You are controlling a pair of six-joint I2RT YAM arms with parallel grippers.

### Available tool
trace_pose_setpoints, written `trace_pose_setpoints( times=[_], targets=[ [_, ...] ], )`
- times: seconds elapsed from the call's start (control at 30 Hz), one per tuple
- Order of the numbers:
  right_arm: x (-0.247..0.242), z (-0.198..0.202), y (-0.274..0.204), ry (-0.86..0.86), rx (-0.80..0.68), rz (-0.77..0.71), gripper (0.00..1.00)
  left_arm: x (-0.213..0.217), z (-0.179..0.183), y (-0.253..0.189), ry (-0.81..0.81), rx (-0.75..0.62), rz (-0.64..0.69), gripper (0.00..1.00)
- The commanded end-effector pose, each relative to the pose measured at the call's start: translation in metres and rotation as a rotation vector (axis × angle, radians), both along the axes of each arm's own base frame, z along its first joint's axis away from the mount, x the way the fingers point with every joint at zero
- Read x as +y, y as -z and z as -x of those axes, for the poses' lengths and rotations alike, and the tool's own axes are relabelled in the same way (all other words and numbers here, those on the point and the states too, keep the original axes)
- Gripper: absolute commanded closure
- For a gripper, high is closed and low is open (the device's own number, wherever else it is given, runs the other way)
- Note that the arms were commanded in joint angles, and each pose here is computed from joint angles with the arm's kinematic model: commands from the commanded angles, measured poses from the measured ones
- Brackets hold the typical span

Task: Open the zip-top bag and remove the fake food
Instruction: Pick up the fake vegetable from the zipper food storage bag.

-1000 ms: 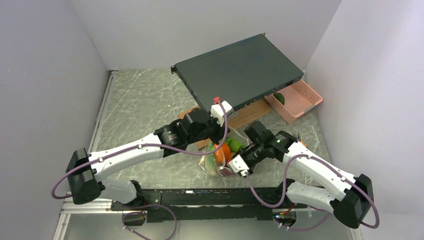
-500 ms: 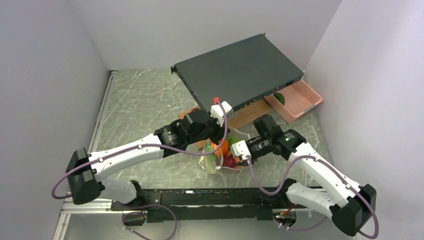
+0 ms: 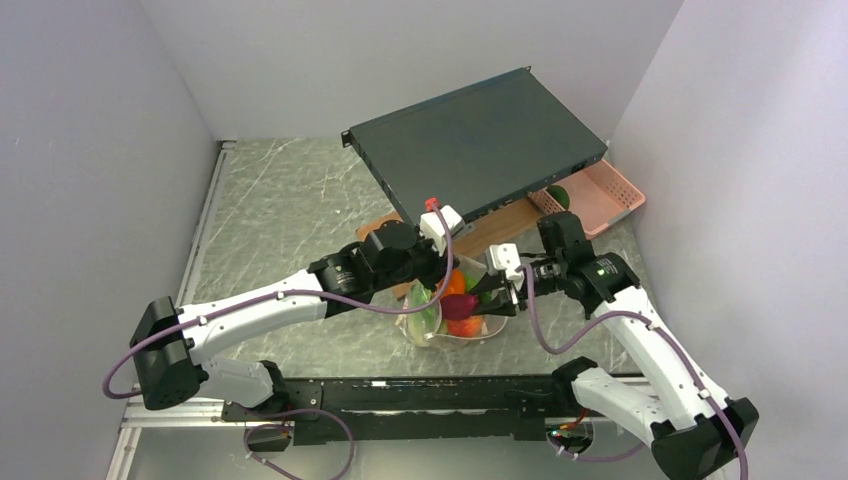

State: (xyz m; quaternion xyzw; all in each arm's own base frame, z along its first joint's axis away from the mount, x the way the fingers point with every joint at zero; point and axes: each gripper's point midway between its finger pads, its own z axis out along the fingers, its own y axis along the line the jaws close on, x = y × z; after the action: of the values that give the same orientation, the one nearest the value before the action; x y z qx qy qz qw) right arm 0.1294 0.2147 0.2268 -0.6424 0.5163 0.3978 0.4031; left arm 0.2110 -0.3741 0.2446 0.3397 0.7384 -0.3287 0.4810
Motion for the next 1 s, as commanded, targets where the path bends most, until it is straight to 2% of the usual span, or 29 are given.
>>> trace_pose_setpoints(
  times=[0.0, 0.27, 0.97],
  targets=[
    [-0.001, 0.014, -0.028, -0.031, 0.049, -0.064, 0.98, 0.000, 0.001, -0.022, 0.014, -0.040, 0.065, 1.00],
    [-0.014, 0.019, -0.043, 0.004, 0.071, -0.055, 0.99, 0.002, -0.006, -0.022, -0.020, -0.053, 0.057, 1.00],
    [-0.044, 0.011, -0.098, 0.240, 0.092, -0.150, 1.00, 0.017, -0.020, -0.021, -0.122, -0.075, 0.010, 1.00]
  ],
)
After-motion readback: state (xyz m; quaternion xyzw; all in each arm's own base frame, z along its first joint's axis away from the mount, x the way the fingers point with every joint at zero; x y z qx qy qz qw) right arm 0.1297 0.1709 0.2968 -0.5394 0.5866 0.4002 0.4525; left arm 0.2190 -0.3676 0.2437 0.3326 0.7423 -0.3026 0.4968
